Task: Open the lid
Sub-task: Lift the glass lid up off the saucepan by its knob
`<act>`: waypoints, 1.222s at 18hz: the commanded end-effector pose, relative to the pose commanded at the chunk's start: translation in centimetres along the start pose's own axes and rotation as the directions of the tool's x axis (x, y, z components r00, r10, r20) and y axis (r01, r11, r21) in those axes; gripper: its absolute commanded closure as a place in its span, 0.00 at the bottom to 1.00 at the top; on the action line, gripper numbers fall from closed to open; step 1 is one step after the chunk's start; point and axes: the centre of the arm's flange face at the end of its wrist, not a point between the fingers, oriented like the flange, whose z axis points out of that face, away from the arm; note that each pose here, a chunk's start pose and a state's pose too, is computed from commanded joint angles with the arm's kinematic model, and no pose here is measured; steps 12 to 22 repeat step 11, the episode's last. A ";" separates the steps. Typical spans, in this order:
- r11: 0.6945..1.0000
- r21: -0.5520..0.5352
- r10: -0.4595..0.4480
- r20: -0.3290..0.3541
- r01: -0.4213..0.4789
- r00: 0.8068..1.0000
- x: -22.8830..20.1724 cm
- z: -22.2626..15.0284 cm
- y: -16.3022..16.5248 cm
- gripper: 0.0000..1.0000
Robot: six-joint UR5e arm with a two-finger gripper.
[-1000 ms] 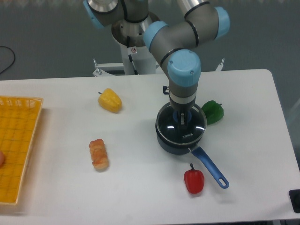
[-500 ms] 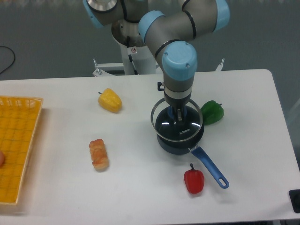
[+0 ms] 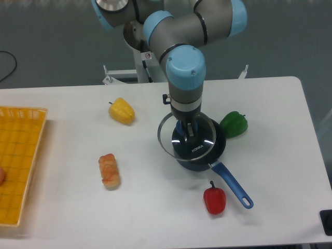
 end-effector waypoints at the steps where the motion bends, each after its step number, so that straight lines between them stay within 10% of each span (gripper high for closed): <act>1: 1.000 0.000 -0.020 0.002 0.020 1.000 0.0 -0.1 0.0 0.53; 22: 0.999 0.001 -0.033 0.008 0.033 0.999 -0.4 -0.3 -0.5 0.53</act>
